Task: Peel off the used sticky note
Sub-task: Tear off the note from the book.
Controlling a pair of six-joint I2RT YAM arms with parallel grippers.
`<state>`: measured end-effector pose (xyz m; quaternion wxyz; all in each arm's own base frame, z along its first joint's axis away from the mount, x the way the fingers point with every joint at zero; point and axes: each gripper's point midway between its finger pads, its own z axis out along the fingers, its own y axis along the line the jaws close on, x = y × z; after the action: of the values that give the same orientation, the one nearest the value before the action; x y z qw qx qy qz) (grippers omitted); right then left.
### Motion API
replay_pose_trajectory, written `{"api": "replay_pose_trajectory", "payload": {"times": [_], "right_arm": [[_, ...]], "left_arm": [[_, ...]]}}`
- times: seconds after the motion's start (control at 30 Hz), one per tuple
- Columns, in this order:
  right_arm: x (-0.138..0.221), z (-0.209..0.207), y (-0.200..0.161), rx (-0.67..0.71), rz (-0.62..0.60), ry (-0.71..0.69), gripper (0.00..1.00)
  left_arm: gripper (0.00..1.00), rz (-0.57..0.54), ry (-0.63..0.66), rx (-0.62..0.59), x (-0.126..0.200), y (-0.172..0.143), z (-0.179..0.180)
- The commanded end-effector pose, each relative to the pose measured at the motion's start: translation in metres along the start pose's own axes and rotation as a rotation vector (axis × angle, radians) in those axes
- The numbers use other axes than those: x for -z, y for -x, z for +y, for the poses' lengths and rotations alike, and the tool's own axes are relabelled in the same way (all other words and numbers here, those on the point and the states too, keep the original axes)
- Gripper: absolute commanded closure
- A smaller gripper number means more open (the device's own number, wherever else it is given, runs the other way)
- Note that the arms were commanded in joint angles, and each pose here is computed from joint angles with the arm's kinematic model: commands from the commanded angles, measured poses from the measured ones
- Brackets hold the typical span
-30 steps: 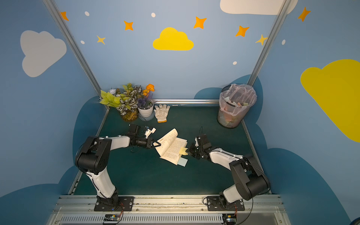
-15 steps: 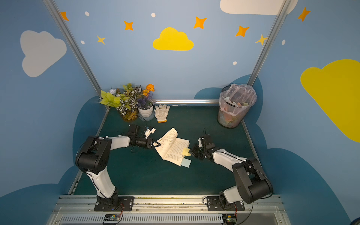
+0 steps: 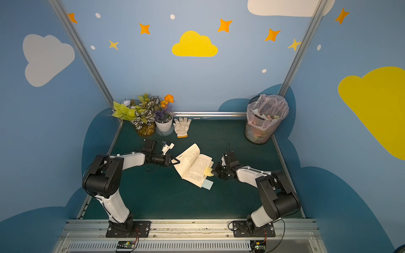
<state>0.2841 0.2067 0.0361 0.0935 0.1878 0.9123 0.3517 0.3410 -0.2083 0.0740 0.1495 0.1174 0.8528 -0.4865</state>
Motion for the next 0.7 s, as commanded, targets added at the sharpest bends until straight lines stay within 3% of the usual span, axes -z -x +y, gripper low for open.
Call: {"api": "replay_pose_trajectory", "payload": {"times": [0.0,0.1,0.67], "right_arm": [[0.014,-0.019,0.01,-0.033,-0.03,-0.018,1.0],[0.028,-0.036,0.011,-0.039,-0.054,-0.061,1.0],[0.05,-0.032,0.024,-0.04,-0.087,-0.047,1.0]], "left_arm": [[0.97,-0.015,0.047,-0.015,0.009,0.002,-0.004],[0.97,-0.042,0.072,-0.051,0.016,0.008,-0.009],[0.97,-0.066,0.136,-0.13,0.021,0.011,-0.012]]}}
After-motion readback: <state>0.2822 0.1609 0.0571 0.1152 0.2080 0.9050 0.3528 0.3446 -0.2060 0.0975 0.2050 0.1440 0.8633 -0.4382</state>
